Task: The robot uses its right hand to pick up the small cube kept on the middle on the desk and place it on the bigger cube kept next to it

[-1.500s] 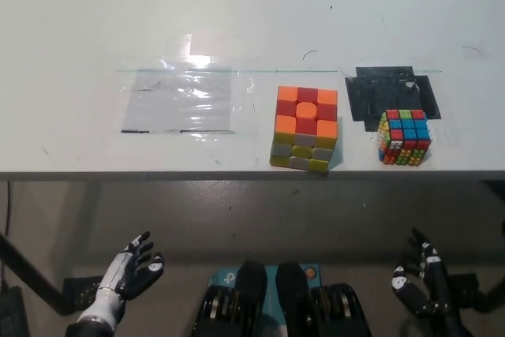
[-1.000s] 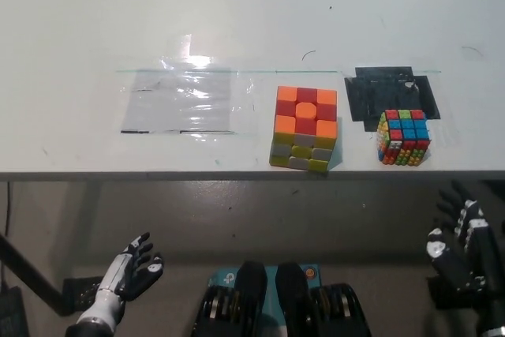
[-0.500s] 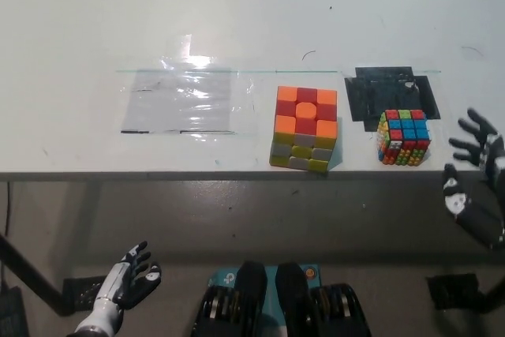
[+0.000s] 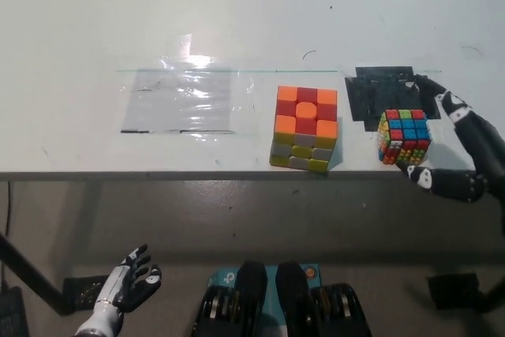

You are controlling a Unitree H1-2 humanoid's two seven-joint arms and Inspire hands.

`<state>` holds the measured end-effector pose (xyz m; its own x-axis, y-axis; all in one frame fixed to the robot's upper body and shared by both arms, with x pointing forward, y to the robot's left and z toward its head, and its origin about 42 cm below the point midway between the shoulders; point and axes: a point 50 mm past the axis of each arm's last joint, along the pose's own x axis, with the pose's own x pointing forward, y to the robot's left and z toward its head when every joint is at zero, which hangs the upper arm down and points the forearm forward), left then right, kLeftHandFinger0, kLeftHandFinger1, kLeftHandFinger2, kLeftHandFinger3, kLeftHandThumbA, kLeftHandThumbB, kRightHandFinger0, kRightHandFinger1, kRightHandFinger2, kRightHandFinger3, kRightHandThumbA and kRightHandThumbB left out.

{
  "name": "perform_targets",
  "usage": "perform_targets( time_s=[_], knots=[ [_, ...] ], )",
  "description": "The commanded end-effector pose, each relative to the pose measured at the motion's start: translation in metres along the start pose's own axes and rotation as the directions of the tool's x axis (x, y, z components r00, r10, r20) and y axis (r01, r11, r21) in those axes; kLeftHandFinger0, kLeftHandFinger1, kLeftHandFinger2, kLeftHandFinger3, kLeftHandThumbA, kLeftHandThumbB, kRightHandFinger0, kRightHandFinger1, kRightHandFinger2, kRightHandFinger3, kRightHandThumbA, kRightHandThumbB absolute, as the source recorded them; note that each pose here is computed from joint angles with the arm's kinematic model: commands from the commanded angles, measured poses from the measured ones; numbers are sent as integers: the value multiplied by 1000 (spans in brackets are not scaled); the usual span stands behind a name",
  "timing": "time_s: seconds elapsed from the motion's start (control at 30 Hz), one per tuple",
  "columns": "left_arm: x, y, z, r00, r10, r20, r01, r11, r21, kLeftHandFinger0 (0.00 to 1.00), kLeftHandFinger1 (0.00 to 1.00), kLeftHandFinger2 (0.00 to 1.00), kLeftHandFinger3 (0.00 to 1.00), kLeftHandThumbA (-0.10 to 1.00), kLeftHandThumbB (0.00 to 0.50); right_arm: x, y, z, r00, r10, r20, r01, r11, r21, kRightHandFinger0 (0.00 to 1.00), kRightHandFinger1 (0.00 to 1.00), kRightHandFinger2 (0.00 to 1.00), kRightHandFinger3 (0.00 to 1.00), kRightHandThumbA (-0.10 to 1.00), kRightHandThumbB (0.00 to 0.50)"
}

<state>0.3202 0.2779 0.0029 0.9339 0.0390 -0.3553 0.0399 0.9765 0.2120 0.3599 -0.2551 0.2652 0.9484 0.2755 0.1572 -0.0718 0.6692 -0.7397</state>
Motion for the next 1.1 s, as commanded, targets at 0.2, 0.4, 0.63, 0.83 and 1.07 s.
perform_targets(
  time_s=[0.2, 0.4, 0.63, 0.83, 1.07],
  knots=[
    [5, 7, 15, 998, 21, 65, -21, 1000, -6, 1000, 1000, 1000, 1000, 318, 306, 50, -17, -17, 999, 50, -22, -52, 993, -107, 1000, 1000, 1000, 1000, 692, 500],
    [5, 7, 17, 998, 25, 63, -25, 1000, -3, 1000, 1000, 1000, 1000, 339, 322, 72, -23, -35, 997, 52, -51, -58, 992, -116, 1000, 1000, 1000, 1000, 602, 483],
    [8, 7, 22, 998, 20, 67, -22, 999, 23, 1000, 1000, 1000, 1000, 347, 316, 80, -16, -47, 996, 61, -63, -68, 992, -107, 1000, 1000, 1000, 1000, 620, 500],
    [11, 8, 25, 997, 14, 70, -18, 999, 44, 1000, 1000, 1000, 1000, 364, 325, 77, 10, -36, 991, 123, -49, -127, 987, -99, 1000, 1000, 1000, 1000, 643, 480],
    [12, 9, 26, 997, 21, 78, -22, 1000, 18, 1000, 1000, 1000, 1000, 307, 325, 79, 25, -10, 988, 155, 20, -151, 980, -132, 1000, 1000, 1000, 1000, 623, 476]
  ],
)
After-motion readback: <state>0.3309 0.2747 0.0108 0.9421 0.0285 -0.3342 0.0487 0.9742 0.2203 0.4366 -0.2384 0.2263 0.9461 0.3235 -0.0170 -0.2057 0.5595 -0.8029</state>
